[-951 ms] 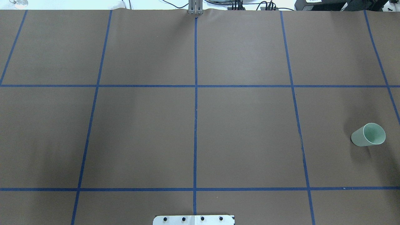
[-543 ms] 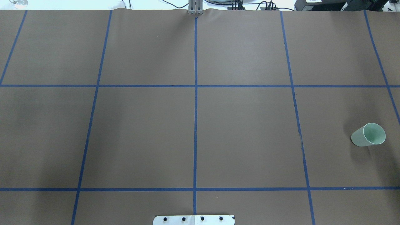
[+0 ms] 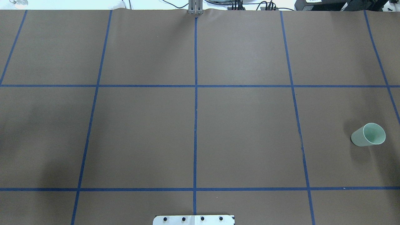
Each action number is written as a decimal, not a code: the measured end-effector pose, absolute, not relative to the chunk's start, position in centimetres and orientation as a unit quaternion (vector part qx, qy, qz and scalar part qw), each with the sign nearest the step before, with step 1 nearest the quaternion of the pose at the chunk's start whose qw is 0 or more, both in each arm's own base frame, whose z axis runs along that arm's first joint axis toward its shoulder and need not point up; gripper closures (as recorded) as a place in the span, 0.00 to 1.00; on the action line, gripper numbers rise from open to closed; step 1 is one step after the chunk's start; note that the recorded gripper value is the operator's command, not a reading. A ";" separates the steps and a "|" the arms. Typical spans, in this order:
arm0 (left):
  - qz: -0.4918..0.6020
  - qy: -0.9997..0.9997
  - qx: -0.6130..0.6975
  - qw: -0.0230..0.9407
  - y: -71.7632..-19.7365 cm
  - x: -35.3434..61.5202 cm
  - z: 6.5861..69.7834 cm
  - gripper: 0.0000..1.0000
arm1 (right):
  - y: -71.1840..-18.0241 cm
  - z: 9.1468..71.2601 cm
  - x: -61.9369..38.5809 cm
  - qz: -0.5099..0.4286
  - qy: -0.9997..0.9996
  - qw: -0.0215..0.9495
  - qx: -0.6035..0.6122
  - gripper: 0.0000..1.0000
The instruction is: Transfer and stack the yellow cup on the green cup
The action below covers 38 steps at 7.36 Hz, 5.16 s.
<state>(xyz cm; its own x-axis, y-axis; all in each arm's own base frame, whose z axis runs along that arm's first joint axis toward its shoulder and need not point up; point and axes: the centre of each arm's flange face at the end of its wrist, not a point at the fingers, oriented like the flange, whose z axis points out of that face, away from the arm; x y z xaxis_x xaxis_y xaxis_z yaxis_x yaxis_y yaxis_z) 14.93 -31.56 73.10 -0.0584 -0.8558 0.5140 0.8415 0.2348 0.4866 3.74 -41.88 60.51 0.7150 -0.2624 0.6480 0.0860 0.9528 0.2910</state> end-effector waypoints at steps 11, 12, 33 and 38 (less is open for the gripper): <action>-0.691 -0.459 -0.093 0.550 -27.9 19.4 76.6 0.00 | -41.9 60.1 3.6 -0.105 -0.371 0.913 0.136 0.00; -0.695 -0.454 -0.093 0.550 -28.0 19.7 76.7 0.00 | -41.9 60.2 3.6 -0.105 -0.371 0.913 0.136 0.00; -0.704 -0.471 -0.122 0.517 -23.0 15.4 87.6 0.79 | -42.3 60.4 3.5 -0.113 -0.374 0.907 0.157 0.00; -0.653 -0.446 -0.086 0.607 -23.9 12.8 86.5 0.81 | -42.5 60.3 3.4 -0.111 -0.375 0.907 0.156 0.00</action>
<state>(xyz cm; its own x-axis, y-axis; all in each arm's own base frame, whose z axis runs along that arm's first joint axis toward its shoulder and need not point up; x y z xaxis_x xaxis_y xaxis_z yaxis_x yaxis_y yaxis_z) 12.77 -23.90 86.46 -0.2493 -0.7148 0.6534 0.8687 0.1332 0.4772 3.42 -42.51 60.28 0.6946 -0.3176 0.6455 0.0839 0.9269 0.3657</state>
